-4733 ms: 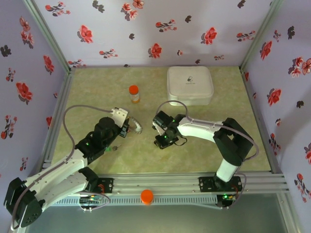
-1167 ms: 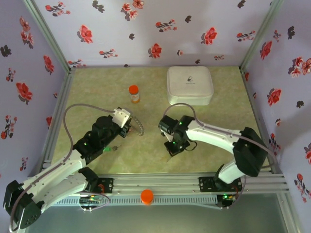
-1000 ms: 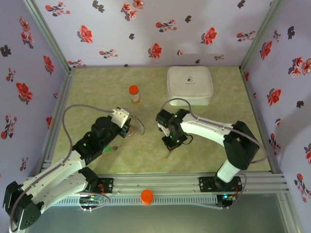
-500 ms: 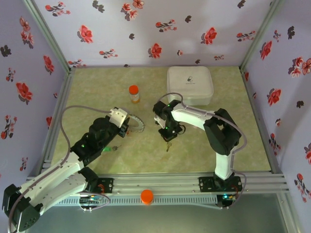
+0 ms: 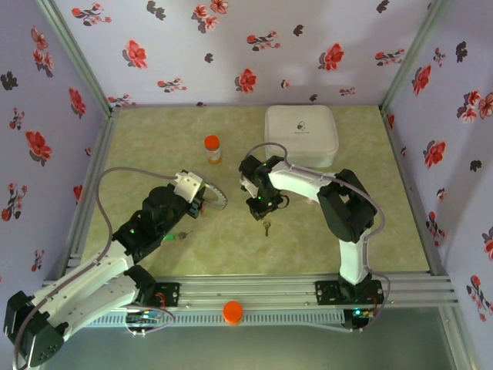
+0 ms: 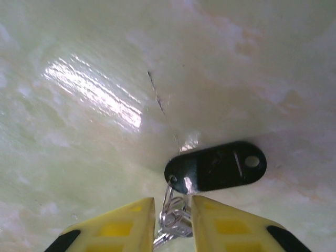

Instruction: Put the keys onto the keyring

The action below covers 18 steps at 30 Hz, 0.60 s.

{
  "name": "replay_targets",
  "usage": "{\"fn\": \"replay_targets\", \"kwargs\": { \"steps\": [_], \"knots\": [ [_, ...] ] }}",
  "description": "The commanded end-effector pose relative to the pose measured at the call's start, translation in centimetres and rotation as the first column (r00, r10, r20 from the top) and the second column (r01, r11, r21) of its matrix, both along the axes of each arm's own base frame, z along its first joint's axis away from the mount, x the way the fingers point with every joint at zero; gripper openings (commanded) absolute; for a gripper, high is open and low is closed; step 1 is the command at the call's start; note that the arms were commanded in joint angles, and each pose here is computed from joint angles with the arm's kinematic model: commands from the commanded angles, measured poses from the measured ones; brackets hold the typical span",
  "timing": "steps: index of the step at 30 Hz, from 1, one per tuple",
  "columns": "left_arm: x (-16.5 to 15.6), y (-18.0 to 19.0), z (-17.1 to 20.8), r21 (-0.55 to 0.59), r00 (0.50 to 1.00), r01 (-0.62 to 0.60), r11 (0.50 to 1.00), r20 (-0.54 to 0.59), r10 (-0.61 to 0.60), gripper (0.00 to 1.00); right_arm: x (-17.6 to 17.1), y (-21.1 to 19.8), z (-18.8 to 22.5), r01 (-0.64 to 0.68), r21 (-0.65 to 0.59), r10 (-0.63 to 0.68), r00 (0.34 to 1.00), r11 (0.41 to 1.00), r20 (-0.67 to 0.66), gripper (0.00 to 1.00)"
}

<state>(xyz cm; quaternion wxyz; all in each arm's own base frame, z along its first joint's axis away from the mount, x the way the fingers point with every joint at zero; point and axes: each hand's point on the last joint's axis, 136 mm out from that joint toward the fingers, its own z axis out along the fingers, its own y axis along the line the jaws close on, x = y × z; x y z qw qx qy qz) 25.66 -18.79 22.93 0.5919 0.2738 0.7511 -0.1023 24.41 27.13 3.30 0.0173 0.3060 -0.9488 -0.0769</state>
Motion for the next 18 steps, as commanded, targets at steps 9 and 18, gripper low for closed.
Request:
{"fn": "replay_targets", "kwargs": {
  "steps": [9, 18],
  "knots": [
    [0.7, -0.1, 1.6, -0.045, 0.998, -0.030, 0.999, 0.059, 0.032, 0.00, 0.9, -0.7, 3.6, 0.132, 0.227, -0.184, 0.956, 0.965, 0.228, 0.36],
    [0.9, -0.1, 1.3, -0.040, 0.998, -0.037, 0.999, 0.052, 0.039, 0.00, -0.8, -0.9, 1.4, 0.135, 0.139, -0.161, 0.968, 0.981, 0.192, 0.32]
  ]
}}
